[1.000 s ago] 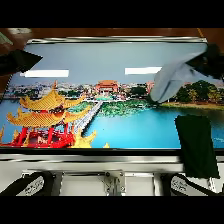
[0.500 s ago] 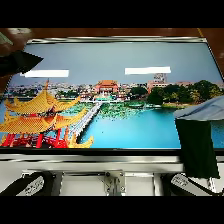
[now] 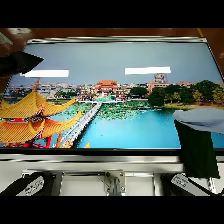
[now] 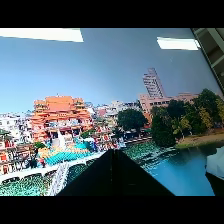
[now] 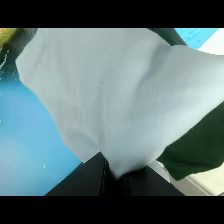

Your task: Fold the shirts.

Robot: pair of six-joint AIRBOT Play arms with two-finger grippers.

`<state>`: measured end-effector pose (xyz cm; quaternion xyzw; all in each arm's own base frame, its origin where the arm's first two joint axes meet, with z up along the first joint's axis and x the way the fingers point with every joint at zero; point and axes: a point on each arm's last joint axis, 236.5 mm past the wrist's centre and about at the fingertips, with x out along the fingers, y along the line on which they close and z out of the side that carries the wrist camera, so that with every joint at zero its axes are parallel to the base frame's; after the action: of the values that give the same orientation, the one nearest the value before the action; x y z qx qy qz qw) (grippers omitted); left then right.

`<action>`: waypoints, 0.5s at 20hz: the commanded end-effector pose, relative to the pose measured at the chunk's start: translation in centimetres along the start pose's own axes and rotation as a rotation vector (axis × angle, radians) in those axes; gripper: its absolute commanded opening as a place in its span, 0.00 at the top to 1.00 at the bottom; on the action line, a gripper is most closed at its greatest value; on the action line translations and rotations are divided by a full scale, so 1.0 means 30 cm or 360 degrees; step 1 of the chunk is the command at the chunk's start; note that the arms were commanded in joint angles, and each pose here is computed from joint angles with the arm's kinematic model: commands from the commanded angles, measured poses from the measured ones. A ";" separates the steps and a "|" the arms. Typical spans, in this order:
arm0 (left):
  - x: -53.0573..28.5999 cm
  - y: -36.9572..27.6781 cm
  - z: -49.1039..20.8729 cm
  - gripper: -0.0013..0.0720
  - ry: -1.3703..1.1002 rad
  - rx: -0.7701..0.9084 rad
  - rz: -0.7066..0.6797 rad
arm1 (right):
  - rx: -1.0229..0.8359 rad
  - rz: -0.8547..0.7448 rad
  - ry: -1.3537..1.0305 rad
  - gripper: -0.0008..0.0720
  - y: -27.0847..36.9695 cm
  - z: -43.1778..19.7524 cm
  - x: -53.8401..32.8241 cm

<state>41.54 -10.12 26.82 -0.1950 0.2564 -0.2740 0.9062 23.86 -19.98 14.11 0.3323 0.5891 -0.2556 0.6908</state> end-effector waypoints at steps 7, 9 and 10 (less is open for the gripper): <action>-0.001 0.000 0.001 0.92 -0.0002 0.0000 0.0001 | 0.0171 -0.0457 0.0463 0.91 -0.256 -0.341 0.205; -0.001 0.000 0.001 0.92 -0.0003 -0.0001 0.0001 | 0.0180 -0.0536 0.0531 0.91 -0.297 -0.392 0.228; -0.001 0.000 0.001 0.92 -0.0003 -0.0001 0.0001 | 0.0184 -0.0582 0.0560 0.91 -0.320 -0.415 0.236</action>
<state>41.54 -10.12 26.83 -0.1952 0.2562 -0.2740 0.9062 13.49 -17.07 5.85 0.3181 0.7014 -0.3245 0.5492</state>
